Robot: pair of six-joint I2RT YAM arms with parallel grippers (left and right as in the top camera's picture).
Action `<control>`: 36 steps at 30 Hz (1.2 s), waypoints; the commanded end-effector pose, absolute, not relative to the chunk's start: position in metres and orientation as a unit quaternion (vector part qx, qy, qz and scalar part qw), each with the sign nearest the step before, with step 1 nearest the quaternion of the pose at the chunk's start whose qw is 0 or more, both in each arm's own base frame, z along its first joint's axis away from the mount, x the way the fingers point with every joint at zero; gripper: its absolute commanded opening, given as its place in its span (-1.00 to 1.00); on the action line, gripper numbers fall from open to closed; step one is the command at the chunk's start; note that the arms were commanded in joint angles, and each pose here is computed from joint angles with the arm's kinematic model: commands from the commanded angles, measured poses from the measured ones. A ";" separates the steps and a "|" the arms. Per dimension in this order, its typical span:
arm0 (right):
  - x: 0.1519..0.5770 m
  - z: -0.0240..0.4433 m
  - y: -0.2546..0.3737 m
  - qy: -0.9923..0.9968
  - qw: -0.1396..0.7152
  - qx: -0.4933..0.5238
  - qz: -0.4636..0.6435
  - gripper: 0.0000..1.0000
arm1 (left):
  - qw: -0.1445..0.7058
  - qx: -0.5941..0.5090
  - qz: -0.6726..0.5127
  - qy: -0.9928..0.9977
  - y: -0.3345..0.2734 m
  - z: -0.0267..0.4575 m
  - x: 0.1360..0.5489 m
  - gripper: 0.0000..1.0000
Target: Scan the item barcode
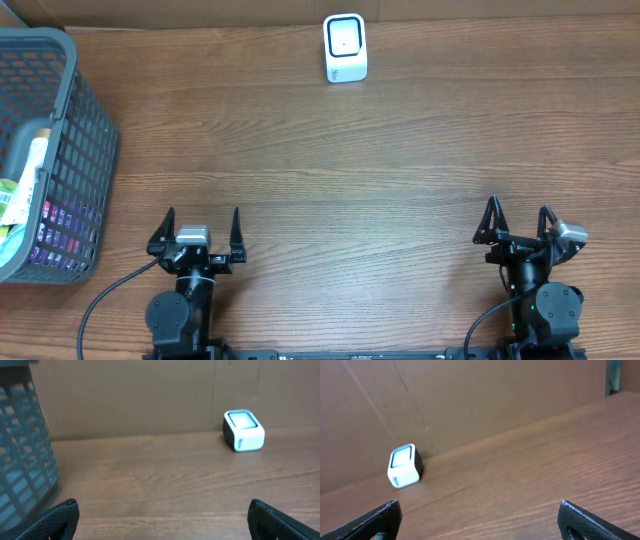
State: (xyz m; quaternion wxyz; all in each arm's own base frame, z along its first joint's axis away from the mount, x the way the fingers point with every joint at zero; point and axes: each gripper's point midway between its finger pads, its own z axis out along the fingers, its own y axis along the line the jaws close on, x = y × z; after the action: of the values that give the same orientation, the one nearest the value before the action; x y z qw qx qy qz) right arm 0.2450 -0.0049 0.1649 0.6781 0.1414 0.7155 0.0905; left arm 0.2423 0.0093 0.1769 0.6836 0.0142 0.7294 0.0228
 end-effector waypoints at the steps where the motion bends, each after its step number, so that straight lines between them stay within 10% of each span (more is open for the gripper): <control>1: 0.238 0.199 -0.006 0.697 0.698 0.135 0.092 1.00 | 0.695 0.020 0.010 0.718 0.004 0.211 0.240 1.00; 19: 0.215 0.272 0.019 0.717 0.678 0.083 0.144 1.00 | 0.579 0.094 -0.094 0.804 -0.031 0.320 0.305 1.00; 36: 0.286 0.307 0.051 0.852 0.499 0.025 0.155 1.00 | 0.460 0.065 -0.103 0.879 -0.025 0.415 0.312 0.99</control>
State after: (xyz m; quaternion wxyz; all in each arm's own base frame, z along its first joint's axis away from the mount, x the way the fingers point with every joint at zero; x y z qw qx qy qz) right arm 0.2703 0.0432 0.2924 0.5172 0.0424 0.8428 0.1431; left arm 0.3133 -0.0269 0.4086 0.4557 0.0610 0.8806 -0.1145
